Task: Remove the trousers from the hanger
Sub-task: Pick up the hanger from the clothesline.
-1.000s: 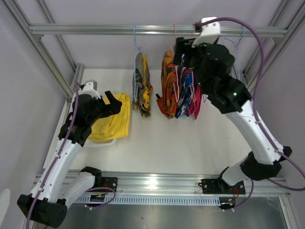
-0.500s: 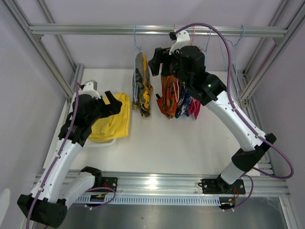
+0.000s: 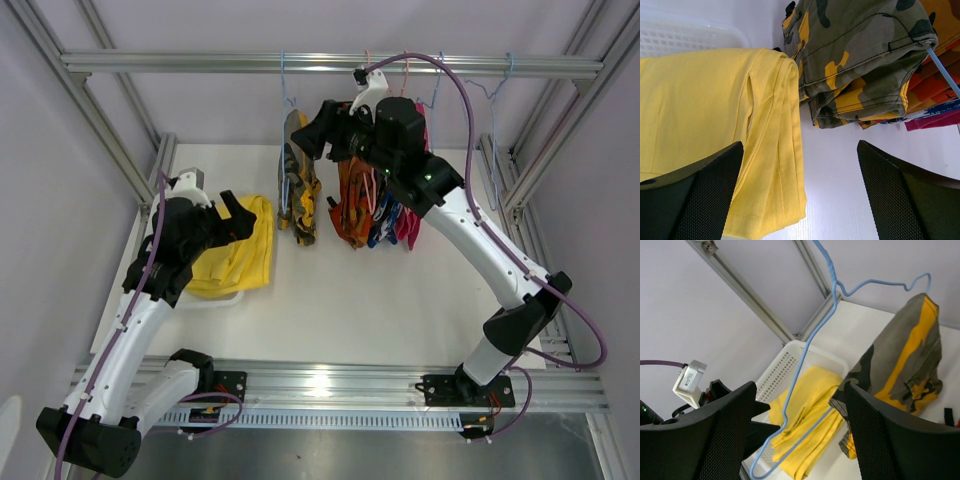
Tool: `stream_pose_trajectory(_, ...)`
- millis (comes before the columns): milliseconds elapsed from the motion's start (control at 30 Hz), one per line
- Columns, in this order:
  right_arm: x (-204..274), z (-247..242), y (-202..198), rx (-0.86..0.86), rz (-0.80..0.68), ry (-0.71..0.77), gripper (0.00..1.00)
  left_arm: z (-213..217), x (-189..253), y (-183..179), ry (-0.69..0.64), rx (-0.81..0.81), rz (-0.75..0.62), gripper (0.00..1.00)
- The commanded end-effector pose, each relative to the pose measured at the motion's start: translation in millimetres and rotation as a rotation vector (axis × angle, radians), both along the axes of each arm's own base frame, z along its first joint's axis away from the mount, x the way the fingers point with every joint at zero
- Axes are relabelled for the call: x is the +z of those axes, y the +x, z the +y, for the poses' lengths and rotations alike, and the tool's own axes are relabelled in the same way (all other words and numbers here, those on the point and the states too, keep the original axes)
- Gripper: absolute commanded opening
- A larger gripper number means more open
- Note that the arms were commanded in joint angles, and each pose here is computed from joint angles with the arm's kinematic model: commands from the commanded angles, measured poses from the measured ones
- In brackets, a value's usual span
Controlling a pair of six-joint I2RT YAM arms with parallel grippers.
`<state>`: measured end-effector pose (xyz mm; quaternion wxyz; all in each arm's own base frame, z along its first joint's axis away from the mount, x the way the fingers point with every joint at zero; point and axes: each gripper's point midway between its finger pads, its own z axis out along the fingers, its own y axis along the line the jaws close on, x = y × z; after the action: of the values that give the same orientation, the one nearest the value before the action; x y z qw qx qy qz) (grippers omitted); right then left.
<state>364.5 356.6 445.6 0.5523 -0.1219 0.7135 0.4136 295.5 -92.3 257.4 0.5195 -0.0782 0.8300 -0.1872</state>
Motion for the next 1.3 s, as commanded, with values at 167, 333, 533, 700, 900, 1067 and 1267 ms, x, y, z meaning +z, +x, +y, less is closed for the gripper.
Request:
stream_pose_trajectory(167, 2.5, 32.9, 1.0, 0.098, 0.004, 0.088, 0.74, 0.9, 8.6, 1.8, -0.004, -0.005, -0.038, 1.00)
stream_pose_trajectory(333, -11.1, 49.5, 6.8, 0.120, 0.025, 0.082, 0.74, 0.9, 10.4, 1.7, -0.005, -0.005, -0.042, 0.99)
stream_pose_trajectory(533, -16.6, 63.4, 8.8, 0.146, 0.037, 0.090, 0.73, -0.3, 11.0, 1.0, -0.008, -0.012, -0.043, 0.99)
stream_pose_trajectory(700, -20.0, 69.5, 6.7, 0.164, 0.062, 0.111, 0.57, -0.5, 12.2, 0.8, -0.011, -0.013, -0.045, 0.99)
stream_pose_trajectory(900, -15.1, 72.2, 0.5, 0.199, 0.055, 0.170, 0.41, -1.0, 13.1, 0.0, -0.014, -0.015, -0.049, 0.99)
stream_pose_trajectory(1067, -18.2, 75.3, -0.1, 0.224, 0.075, 0.210, 0.34, -1.2, 13.0, -0.5, -0.016, -0.016, -0.050, 0.99)
stream_pose_trajectory(1267, -21.2, 77.6, -0.5, 0.236, 0.091, 0.241, 0.23, -1.4, 14.2, -0.8, -0.018, -0.018, -0.053, 0.99)
